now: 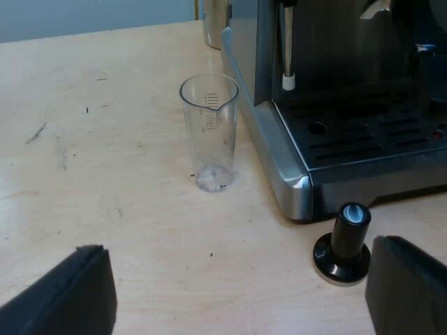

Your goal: Place mug into machine

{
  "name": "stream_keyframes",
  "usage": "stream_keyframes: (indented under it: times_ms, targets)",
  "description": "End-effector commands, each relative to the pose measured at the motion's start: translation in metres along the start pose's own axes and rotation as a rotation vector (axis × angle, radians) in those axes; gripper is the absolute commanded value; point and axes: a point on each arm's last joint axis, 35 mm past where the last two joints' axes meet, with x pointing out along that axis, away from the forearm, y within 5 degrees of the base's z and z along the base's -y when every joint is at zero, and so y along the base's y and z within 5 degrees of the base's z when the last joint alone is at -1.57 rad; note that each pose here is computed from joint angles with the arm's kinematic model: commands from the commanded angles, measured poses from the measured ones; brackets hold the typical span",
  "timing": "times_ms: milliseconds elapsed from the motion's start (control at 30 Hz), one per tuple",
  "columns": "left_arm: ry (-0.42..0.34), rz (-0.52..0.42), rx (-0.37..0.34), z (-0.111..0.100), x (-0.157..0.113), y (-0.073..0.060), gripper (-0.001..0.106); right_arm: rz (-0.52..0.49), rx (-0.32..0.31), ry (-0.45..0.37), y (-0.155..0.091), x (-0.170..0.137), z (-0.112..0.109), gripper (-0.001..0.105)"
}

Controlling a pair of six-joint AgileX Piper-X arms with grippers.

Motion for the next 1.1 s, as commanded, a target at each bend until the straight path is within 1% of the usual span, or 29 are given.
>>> stream_keyframes:
  times_ms: [33,133,200,300,433,500,667,700,733,867,900,933,1033,1100]
  targets:
    - [0.013,-0.014,-0.003,0.000,0.002,0.000,0.079,-0.003,-0.009,-0.007,-0.001,-0.001,0.002,0.077]
    - [0.015,-0.030,-0.004,0.000,0.002,-0.001,0.079,-0.009,-0.005,-0.005,-0.001,-0.001,0.002,0.077]
    - [0.015,-0.029,-0.004,0.000,0.002,-0.001,0.079,-0.018,0.011,-0.002,-0.001,-0.001,0.002,0.077]
    - [0.015,-0.029,-0.019,0.000,0.002,-0.001,0.079,-0.028,0.021,0.000,-0.001,-0.001,0.002,0.077]
    - [0.027,-0.028,-0.022,0.002,-0.003,-0.002,0.079,-0.047,0.049,-0.003,-0.002,-0.006,0.005,0.077]
    - [0.030,-0.027,-0.023,0.003,-0.007,-0.003,0.079,-0.054,0.050,-0.001,-0.002,-0.010,0.007,0.077]
    - [0.003,-0.031,-0.016,0.011,-0.015,-0.006,0.079,-0.049,0.053,0.014,-0.002,-0.015,0.012,0.077]
    - [-0.008,-0.032,-0.017,0.013,-0.018,-0.007,0.079,-0.048,0.053,0.018,-0.003,-0.016,0.014,0.077]
    - [-0.017,-0.033,-0.014,0.016,-0.020,-0.008,0.079,-0.044,0.054,0.021,-0.005,-0.019,0.023,0.077]
    - [-0.015,-0.050,-0.023,0.024,-0.022,-0.010,0.079,-0.041,0.053,0.022,-0.008,-0.024,0.037,0.077]
    - [-0.015,-0.050,-0.023,0.024,-0.022,-0.010,0.079,-0.041,0.053,0.022,-0.008,-0.024,0.037,0.077]
    - [-0.003,-0.081,-0.012,0.029,-0.021,-0.011,0.079,-0.032,0.047,0.021,-0.008,-0.025,0.042,0.077]
    - [0.023,-0.123,0.002,0.036,-0.018,-0.013,0.079,-0.015,0.039,0.025,-0.009,-0.026,0.047,0.077]
    - [0.033,-0.136,0.007,0.038,-0.017,-0.014,0.079,0.018,0.000,0.029,-0.009,-0.027,0.057,0.077]
